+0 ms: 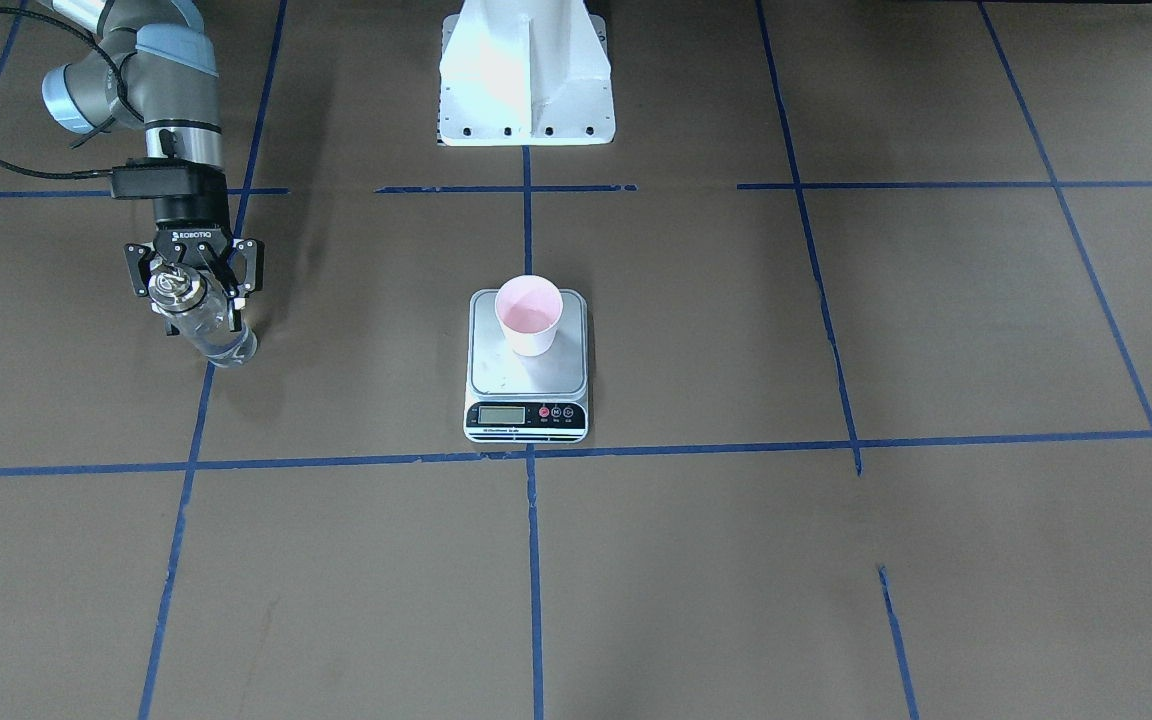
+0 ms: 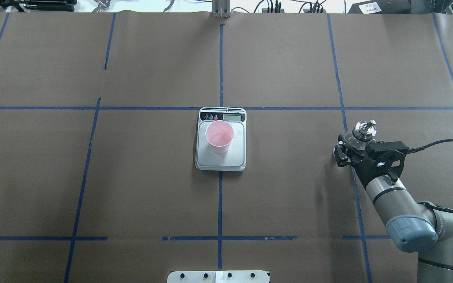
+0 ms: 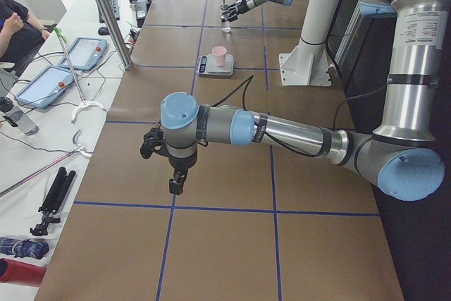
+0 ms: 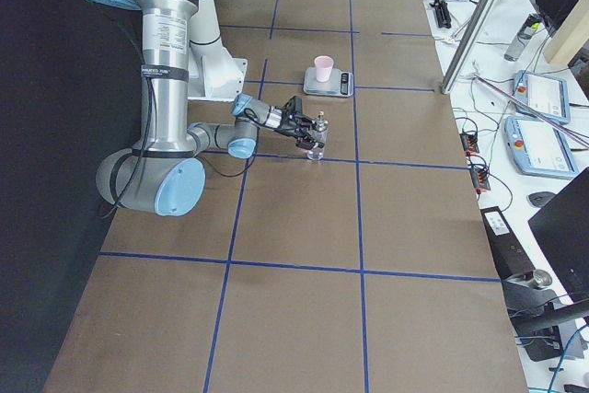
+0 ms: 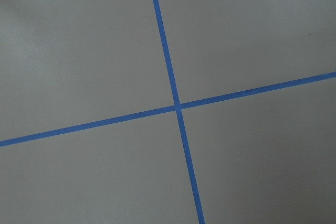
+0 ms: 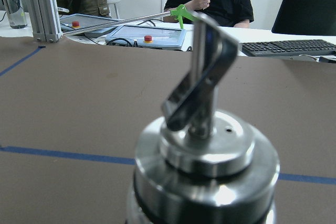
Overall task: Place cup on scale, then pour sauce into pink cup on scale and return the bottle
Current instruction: 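Close the right gripper around the glass bottle, then lift the bottle with the right gripper and carry it over the cup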
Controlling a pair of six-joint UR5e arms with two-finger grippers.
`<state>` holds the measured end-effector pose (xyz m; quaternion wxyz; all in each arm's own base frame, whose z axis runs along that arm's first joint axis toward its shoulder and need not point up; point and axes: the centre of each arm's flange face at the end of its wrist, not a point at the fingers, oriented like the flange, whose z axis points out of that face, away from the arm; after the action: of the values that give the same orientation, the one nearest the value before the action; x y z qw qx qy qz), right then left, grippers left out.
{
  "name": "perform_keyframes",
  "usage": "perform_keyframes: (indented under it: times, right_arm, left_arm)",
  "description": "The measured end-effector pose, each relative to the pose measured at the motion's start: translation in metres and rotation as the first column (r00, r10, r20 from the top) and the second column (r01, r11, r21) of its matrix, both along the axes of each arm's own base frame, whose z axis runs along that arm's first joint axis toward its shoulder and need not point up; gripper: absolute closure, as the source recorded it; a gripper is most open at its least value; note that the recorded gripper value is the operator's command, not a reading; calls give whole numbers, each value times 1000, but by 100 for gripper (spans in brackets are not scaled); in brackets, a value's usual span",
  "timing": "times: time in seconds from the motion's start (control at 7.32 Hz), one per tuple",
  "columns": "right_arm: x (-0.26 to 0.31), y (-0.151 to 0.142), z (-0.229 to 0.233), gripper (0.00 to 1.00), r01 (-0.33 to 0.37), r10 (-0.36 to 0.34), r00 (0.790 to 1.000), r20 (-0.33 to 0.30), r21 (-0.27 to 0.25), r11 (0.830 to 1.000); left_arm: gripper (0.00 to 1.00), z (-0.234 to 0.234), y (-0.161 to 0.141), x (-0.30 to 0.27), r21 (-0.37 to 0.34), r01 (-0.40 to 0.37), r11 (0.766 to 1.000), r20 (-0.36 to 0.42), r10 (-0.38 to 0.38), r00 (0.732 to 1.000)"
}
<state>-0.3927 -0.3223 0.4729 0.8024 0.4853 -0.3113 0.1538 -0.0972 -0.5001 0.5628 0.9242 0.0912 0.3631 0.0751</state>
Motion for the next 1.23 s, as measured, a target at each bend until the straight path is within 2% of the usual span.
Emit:
perform_keyframes:
  times: [0.27,0.55,0.96,1.09,1.23]
  right_arm:
    - [7,-1,-20,100,-14,14,1000,21,21,1000]
    - [10,-1,-36,100,12,-11,1000,-21,60,998]
    - [13,-6,-58,100,13,-12,1000,-17,90,996]
    - [14,-8,-60,100,23,-17,998,-56,106,994]
    - [17,-12,-66,100,53,-31,989,-147,146,988]
  left_arm:
    - [0,0,0,0,1,0,1000,0,0,1000]
    - [0,-1,0,0,2,0,1000,0,0,1000]
    - [0,-1,0,0,3,0,1000,0,0,1000]
    - [0,0,0,0,3,0,1000,0,0,1000]
    - [0,0,0,0,2,0,1000,0,0,1000]
